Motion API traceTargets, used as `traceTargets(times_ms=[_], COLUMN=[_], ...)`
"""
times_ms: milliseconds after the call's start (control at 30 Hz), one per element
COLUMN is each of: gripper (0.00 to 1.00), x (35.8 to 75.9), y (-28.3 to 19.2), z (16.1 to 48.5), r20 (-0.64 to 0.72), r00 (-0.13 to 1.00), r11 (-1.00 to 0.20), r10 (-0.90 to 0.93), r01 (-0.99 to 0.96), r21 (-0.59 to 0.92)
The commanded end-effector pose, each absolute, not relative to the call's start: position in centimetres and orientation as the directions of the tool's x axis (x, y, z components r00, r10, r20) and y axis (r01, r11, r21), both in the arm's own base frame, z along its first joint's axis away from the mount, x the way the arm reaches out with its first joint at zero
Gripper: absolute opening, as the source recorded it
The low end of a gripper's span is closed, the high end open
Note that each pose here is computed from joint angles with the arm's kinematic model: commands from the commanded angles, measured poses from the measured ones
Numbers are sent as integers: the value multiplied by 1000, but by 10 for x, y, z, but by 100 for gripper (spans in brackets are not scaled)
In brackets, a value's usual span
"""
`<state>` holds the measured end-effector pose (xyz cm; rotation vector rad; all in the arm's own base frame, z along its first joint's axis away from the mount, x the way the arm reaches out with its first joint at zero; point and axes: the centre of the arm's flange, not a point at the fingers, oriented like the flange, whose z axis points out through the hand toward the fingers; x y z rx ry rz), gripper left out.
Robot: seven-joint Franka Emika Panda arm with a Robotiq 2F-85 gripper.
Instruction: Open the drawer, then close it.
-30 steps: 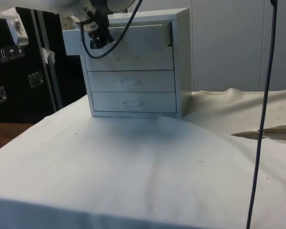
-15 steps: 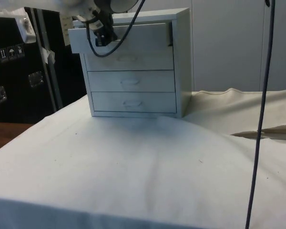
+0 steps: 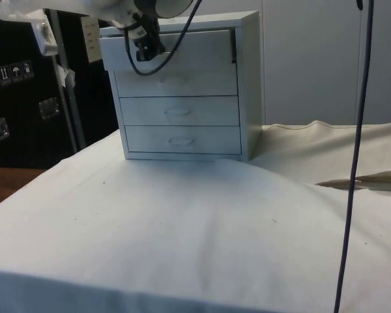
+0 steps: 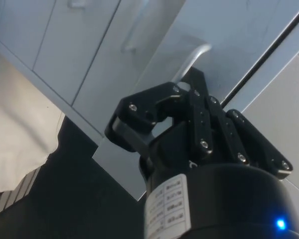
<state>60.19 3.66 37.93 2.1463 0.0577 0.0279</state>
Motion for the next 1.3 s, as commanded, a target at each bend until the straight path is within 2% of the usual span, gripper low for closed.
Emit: traceTargets(times_ms=[0, 633, 1133, 1267], gripper=[0, 0, 0, 0], x=[603, 605, 604, 605], y=[32, 1, 1, 1], z=[381, 382, 382, 391], r20=[-1, -10, -8, -5], r00=[998, 998, 999, 999], r11=[-544, -546, -547, -548], r10=[69, 56, 41, 39], r01=[38, 39, 29, 26], r21=[838, 837, 837, 836])
